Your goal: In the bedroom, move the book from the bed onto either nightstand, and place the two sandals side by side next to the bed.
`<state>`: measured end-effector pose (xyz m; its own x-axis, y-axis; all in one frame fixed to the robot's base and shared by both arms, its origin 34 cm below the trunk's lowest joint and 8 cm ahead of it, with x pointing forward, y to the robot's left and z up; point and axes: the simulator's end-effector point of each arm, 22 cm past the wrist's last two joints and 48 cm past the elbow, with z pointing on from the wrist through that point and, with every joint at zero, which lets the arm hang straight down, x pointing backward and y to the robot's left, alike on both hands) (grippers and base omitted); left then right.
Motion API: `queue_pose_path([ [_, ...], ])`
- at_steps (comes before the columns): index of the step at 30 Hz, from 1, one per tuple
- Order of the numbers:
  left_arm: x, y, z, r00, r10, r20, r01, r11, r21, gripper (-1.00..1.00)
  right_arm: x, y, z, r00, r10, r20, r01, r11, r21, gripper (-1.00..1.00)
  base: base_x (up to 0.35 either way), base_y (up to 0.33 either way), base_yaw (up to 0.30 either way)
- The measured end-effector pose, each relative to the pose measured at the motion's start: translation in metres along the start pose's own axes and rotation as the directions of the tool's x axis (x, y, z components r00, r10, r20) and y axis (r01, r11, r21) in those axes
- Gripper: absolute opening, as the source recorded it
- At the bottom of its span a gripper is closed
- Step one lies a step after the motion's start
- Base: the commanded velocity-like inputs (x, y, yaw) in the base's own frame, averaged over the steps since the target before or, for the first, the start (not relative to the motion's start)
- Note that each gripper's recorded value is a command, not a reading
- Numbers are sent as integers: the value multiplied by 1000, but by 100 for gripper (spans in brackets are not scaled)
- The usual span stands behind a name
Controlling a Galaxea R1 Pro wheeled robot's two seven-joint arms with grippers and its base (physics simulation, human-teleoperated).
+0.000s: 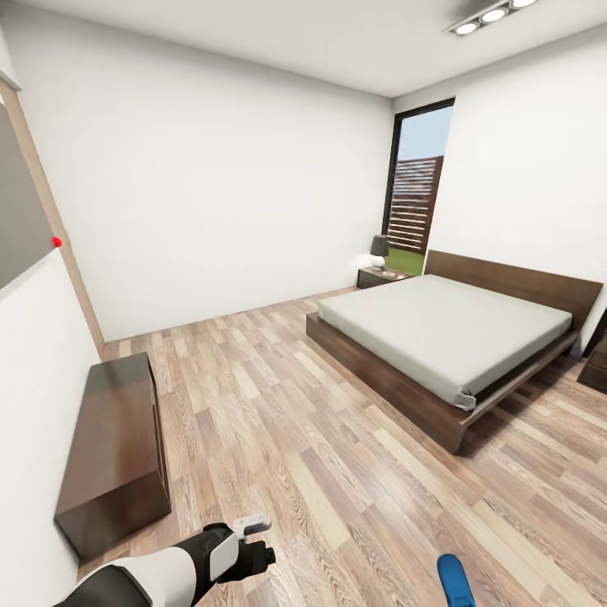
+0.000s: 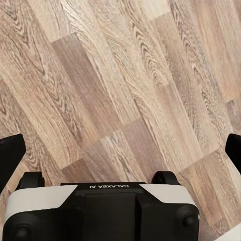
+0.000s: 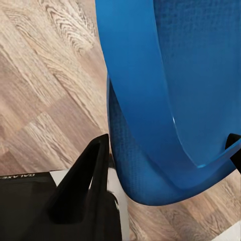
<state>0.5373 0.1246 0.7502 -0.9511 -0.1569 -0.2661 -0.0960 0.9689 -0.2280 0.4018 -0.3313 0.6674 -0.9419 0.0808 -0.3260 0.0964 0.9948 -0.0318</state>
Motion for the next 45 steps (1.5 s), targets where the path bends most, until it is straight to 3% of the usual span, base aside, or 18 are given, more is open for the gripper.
queue_pose_path([
  [18,0,0,0,1000,-1,0,1,1000,0,100,28,5,0,999,-3,-35,3,1000,-6,-100,0,0,0],
  [45,-4,16,-1,1000,-11,7,11,1000,-19,100,29,5,0,999,-4,-36,3,1000,-6,-100,0,0,0],
])
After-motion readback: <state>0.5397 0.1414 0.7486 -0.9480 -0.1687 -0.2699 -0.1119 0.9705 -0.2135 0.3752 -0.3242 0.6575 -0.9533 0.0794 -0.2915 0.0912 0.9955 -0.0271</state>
